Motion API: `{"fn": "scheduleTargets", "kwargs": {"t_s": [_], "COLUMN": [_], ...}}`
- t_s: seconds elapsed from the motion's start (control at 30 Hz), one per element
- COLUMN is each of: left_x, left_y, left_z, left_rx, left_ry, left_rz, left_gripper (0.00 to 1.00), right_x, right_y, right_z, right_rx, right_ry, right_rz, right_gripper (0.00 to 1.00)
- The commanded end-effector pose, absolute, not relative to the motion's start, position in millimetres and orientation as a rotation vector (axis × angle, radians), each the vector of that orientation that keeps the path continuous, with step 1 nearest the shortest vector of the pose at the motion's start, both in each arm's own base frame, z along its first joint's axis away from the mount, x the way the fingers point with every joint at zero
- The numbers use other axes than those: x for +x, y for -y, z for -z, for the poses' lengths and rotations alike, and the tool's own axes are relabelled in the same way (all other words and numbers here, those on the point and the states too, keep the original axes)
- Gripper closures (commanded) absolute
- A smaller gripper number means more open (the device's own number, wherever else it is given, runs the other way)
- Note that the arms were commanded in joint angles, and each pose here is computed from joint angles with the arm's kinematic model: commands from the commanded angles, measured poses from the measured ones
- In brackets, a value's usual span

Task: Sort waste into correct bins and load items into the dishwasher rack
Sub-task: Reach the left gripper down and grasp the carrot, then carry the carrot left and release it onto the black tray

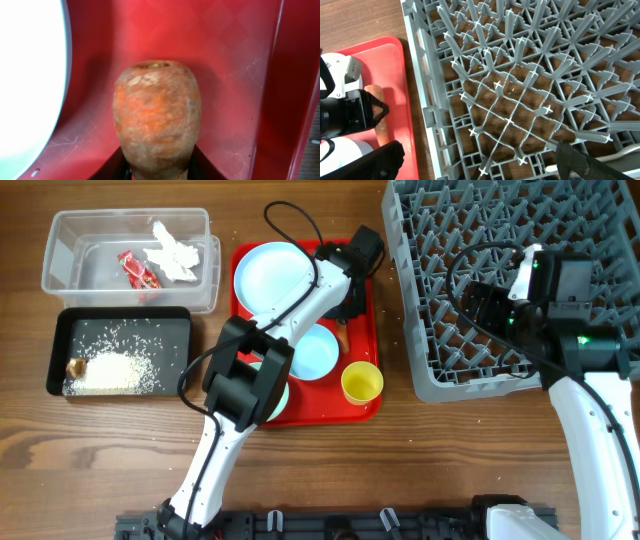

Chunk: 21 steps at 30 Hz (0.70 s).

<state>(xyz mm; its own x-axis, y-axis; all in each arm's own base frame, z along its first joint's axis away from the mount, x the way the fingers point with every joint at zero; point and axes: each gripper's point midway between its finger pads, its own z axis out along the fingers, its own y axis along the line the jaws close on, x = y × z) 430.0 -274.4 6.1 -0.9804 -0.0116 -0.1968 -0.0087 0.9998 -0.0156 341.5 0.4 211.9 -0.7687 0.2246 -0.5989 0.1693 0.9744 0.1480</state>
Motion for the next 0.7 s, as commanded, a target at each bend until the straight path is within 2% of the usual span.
{"fn": "scheduleTargets", "kwargs": {"t_s": [0.0,0.13,0.27,0.37,0.53,0.67], "left_x": [429,440,463,466,449,425], "left_y": [271,274,266,236,137,25], "left_z": [8,-15,-101,-157,-208,-205], "left_rx": [-0.024,-0.024,-0.046,-0.122,-0.349,-0.667], "left_ry": [-2.959,-2.908,-2.760,-2.689,-2.701,-2.770], "left_rz": [0.001,0.049,0.163,0.199,0.115,-0.074], "left_gripper": [0.83,0.87,0.90,0.94,0.96,0.92], "right_x": [343,344,344,344,344,344], "right_y": [4,4,4,4,4,4], "right_z": [-208,-209,-209,-209,-209,-209], "right_rx": [0.304,0.304,0.303,0.304,0.304,0.304], "right_ry": [-2.467,-2.464,-2.464,-2.465,-2.463,-2.464], "right_rz": [-0.090,-0.091,-0.091,-0.091,-0.091,-0.091], "right_gripper": [0.00,0.00,0.00,0.00,0.00,0.00]}}
